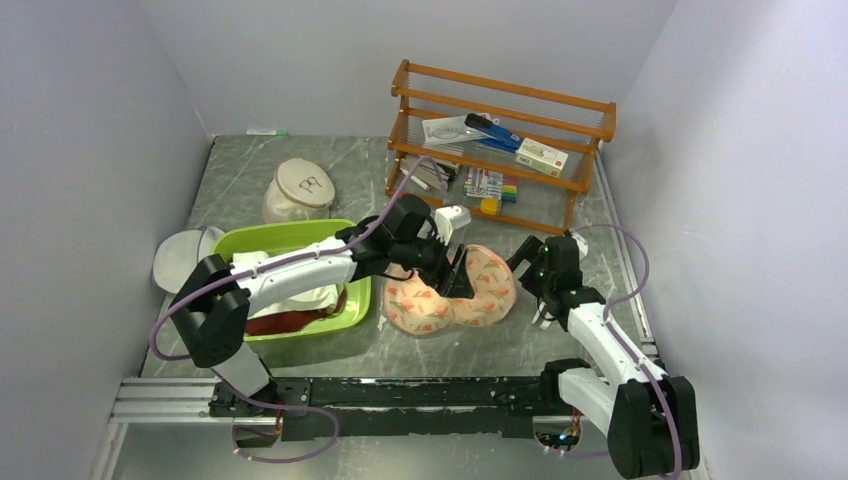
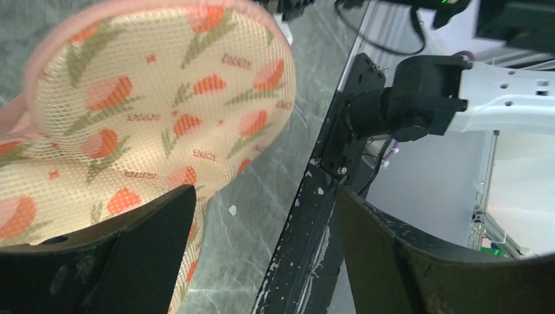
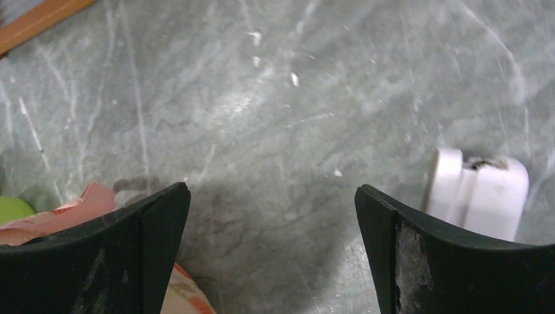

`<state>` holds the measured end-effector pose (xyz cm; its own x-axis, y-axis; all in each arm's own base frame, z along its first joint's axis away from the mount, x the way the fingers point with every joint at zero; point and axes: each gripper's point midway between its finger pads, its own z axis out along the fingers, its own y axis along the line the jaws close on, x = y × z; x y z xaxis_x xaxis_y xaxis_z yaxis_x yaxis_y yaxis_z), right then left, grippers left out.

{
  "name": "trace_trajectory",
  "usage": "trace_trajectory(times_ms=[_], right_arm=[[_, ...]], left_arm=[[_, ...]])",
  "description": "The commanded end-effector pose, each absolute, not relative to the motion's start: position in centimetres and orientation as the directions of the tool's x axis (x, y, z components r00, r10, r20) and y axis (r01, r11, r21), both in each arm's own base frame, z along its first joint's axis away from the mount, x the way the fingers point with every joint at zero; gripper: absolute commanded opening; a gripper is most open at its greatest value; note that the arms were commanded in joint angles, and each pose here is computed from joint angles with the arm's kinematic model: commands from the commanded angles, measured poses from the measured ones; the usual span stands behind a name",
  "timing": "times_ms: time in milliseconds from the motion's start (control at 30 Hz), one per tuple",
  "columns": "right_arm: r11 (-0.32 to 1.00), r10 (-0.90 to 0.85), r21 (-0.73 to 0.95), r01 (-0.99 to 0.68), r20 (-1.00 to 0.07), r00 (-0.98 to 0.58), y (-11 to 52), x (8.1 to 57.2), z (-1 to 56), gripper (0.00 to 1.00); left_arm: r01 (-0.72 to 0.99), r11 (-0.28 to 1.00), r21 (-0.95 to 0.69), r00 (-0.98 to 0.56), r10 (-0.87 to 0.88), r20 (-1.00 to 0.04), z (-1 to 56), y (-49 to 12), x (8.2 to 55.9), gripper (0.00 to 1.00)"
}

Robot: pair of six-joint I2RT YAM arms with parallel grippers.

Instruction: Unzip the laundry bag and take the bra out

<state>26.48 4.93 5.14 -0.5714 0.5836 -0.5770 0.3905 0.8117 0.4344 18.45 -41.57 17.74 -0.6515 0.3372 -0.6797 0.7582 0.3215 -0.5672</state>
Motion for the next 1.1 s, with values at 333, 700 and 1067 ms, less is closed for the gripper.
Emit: trace_trajectory(times_ms=[333,700,1067], right_arm=[[0.885,0.456,0.403,0.233,-0.656,-0.601,5.5,28.0,9.6,1.00],[0.882,0.471,0.369,0.294,-0.681,-0.560,4.0,27.7,10.1,1.00],[0.886,0.464,0.384,0.260,-0.708,-0.533,4.1,28.7,11.8,1.00]], left_arm=[[0.881,0.456,-0.123,-0.360,0.481,-0.799,14.1,-44.9,16.1,0.92],[0.919,0.390,-0.050,-0.282,0.564,-0.776,9.2,-48.4,14.7,0.96],[0.899,0.433,0.061,-0.253,0.630,-0.735,5.0,-48.8,16.5,0.92]])
